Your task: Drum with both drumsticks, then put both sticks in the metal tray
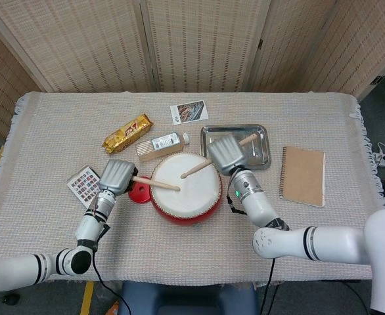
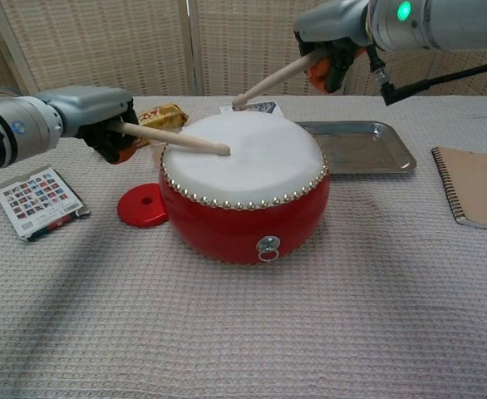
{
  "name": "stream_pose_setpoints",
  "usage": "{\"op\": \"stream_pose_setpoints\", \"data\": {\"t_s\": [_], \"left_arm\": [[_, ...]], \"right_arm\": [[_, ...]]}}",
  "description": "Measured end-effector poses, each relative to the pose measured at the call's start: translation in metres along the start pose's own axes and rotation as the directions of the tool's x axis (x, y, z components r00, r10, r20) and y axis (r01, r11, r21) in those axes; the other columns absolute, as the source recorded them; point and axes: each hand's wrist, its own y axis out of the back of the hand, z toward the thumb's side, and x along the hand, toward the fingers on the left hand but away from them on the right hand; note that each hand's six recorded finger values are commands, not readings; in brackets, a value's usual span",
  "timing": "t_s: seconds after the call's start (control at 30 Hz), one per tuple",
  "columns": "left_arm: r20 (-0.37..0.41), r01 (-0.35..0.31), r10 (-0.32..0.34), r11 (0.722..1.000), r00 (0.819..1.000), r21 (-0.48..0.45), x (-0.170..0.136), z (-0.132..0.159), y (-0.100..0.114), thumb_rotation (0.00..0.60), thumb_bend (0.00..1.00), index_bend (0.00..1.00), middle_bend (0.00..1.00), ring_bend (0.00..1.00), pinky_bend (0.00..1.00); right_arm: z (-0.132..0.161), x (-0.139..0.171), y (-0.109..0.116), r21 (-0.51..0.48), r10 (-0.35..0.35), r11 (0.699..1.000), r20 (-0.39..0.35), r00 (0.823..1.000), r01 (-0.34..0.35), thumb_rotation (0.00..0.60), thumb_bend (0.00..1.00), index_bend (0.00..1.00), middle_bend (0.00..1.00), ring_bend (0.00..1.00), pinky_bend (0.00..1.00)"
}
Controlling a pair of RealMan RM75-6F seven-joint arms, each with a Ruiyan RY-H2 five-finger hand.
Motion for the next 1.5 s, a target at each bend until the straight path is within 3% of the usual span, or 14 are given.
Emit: {"op": "stream_pose_setpoints", "data": {"t_s": [0.17, 0.33, 0.47, 0.73, 0.87, 1.0, 1.27, 1.37, 1.5], "left_arm": [[-0.008, -0.046, 0.046, 0.998, 0.999, -0.037, -0.004, -0.005, 0.018, 0.600, 0.75, 0.95, 1.00, 1.00, 1.00], [-0.007, -0.100, 0.100, 0.993, 0.995, -0.065, -0.014, -0.011, 0.040, 0.600, 0.75, 0.95, 1.00, 1.00, 1.00], [0.002, -0.079, 0.079, 0.994, 0.997, -0.070, -0.015, -0.007, 0.033, 0.600, 0.75, 0.95, 1.00, 1.00, 1.00], [-0.003, -0.005, 0.005, 1.000, 1.000, -0.030, -0.004, 0.000, -0.001, 0.600, 0.75, 0.95, 1.00, 1.00, 1.00], [-0.020, 0.008, -0.009, 0.999, 1.000, -0.045, -0.002, -0.003, -0.005, 0.600, 0.75, 0.95, 1.00, 1.00, 1.00], [-0.024, -0.016, 0.013, 0.994, 1.000, -0.106, -0.005, -0.009, 0.009, 0.600, 0.75, 0.95, 1.00, 1.00, 1.00], [-0.018, -0.081, 0.079, 0.979, 0.997, -0.185, -0.020, -0.025, 0.045, 0.600, 0.75, 0.94, 1.00, 1.00, 1.00], [-0.020, -0.086, 0.083, 0.978, 0.996, -0.191, -0.022, -0.028, 0.046, 0.600, 0.75, 0.94, 1.00, 1.00, 1.00], [-0.024, -0.092, 0.089, 0.973, 0.996, -0.212, -0.025, -0.034, 0.046, 0.600, 0.75, 0.94, 1.00, 1.00, 1.00]], "right_arm": [[-0.006, -0.001, -0.013, 0.002, 0.029, 1.000, 0.007, 1.000, -0.029, 0.600, 0.81, 1.00, 1.00, 0.93, 0.95], [-0.011, -0.013, -0.047, 0.046, 0.097, 0.994, 0.036, 0.995, -0.098, 0.600, 0.81, 1.00, 1.00, 0.93, 0.95], [-0.009, -0.019, -0.067, 0.078, 0.129, 0.988, 0.045, 0.991, -0.132, 0.600, 0.81, 1.00, 1.00, 0.93, 0.95], [-0.011, -0.004, -0.027, -0.053, 0.032, 0.998, -0.006, 0.999, -0.033, 0.600, 0.81, 1.00, 1.00, 0.93, 0.95], [-0.016, 0.003, -0.015, -0.126, 0.011, 0.992, -0.016, 1.000, -0.013, 0.600, 0.81, 1.00, 1.00, 0.93, 0.95], [-0.017, 0.001, -0.023, -0.137, 0.031, 0.990, -0.022, 0.999, -0.034, 0.600, 0.81, 1.00, 1.00, 0.93, 0.95], [-0.012, -0.018, -0.069, 0.080, 0.110, 0.991, 0.023, 0.994, -0.111, 0.600, 0.81, 1.00, 1.00, 0.93, 0.95], [-0.009, -0.020, -0.071, 0.050, 0.115, 0.992, 0.020, 0.993, -0.115, 0.600, 0.81, 1.00, 1.00, 0.93, 0.95], [-0.013, -0.016, -0.056, -0.082, 0.085, 0.993, 0.004, 0.996, -0.085, 0.600, 0.81, 1.00, 1.00, 0.93, 0.95]]}}
